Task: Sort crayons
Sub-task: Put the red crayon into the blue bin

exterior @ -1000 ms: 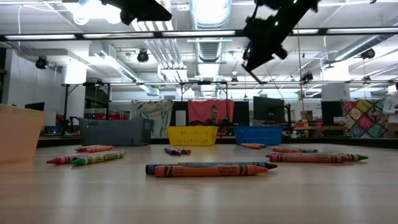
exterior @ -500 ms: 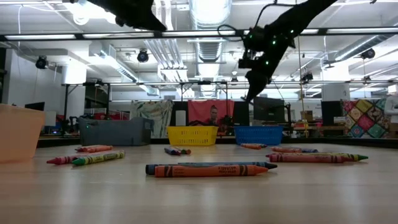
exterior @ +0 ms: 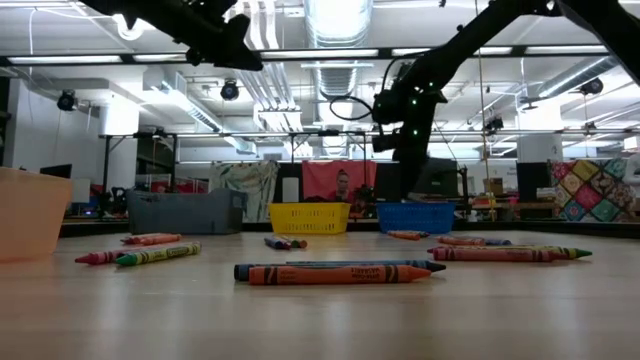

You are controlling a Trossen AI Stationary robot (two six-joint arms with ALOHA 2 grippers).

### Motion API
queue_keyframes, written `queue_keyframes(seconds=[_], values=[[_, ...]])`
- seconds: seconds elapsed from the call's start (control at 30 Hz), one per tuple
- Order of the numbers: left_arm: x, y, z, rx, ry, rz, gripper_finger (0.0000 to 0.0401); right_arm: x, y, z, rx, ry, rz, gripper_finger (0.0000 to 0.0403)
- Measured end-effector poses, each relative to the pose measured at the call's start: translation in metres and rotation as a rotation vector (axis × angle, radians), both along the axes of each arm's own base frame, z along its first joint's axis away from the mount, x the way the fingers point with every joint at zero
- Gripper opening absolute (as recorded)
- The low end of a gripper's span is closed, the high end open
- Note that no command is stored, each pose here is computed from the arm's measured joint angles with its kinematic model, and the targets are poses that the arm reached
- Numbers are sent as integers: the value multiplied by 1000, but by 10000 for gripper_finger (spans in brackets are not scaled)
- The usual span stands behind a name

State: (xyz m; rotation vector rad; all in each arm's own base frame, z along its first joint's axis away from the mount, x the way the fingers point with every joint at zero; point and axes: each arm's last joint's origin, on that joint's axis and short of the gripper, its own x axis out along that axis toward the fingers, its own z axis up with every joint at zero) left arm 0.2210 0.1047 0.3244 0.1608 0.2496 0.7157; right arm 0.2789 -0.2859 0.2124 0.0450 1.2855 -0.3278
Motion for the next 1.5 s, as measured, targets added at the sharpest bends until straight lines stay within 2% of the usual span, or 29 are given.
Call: queue_keyframes(seconds=[0.1, 0.3, 0.43, 0.6, 0.73, 0.9, 1.1, 1.5], values=[[0, 0, 0, 8, 7, -26, 39, 0, 0, -1, -14, 25, 23, 12], [-3, 2, 6, 94, 88, -36, 39, -2, 0, 5, -29, 29, 24, 12], [-11, 3, 16, 54, 87, -15, 39, -5, 4, 5, 18, 39, -36, 12], [-18, -1, 28, 28, 7, -9, 39, -4, 5, 5, 17, 43, -18, 12], [-21, -4, 35, -14, -70, -60, 39, -3, 5, 5, 11, 44, 1, 12], [-19, -6, 30, -42, -56, -145, 39, -1, 4, 5, -16, 30, 27, 12], [-13, -3, 25, -39, -16, -149, 39, 2, 1, 7, -54, -3, 34, 12], [-8, -1, 19, -47, 12, -149, 39, 0, 3, -1, -33, 12, 27, 13]])
